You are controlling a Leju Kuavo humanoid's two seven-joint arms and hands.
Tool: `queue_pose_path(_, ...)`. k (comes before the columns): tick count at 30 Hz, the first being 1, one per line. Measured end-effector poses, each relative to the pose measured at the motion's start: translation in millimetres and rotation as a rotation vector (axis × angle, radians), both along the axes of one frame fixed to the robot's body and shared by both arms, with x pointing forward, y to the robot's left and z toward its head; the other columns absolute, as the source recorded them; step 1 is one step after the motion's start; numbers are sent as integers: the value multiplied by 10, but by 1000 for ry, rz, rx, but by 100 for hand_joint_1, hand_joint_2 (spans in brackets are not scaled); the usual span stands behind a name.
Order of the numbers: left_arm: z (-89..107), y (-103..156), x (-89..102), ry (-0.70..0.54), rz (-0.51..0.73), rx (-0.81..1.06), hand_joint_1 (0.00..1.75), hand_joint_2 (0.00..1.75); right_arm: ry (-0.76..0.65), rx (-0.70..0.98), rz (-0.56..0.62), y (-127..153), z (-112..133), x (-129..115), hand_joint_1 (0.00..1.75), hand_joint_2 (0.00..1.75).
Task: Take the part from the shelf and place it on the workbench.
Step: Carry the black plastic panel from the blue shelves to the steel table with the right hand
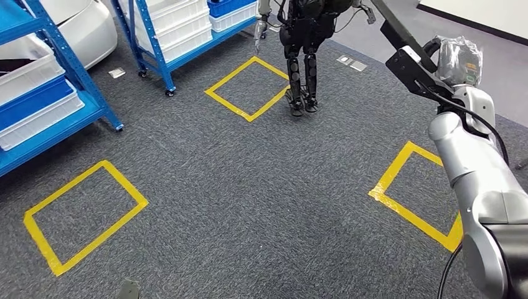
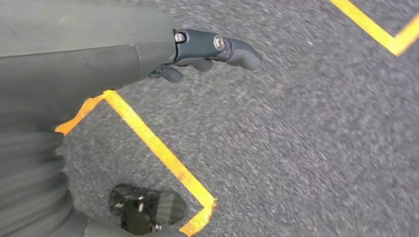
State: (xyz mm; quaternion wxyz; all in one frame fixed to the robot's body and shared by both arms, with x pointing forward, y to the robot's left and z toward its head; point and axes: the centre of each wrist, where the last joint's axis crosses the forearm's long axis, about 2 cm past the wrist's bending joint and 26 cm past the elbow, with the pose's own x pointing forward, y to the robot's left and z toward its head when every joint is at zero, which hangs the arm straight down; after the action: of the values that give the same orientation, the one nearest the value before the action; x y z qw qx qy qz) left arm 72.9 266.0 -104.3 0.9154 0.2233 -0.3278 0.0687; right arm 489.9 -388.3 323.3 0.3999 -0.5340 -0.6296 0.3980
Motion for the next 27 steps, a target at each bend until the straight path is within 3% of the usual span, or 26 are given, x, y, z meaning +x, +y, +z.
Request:
queue_pose_path(9,18,-21,93,-21,-23,-4,0,175,-12,-2,-38,-255,54,-60,175,175)
queue_pose_path(14,25,-19,136,-31,-48,-3,0,175,2,9,-48,-348,-58,-121,175,175)
queue_pose_path(23,57,-5,293,-43,-101,-6,0,175,-31,39,-44,-333,-67,-162,175,175)
queue_pose_path(27,58,17,303,-40,-107,0,0,175,-29,58,-27,-236,-178,-182,175,175)
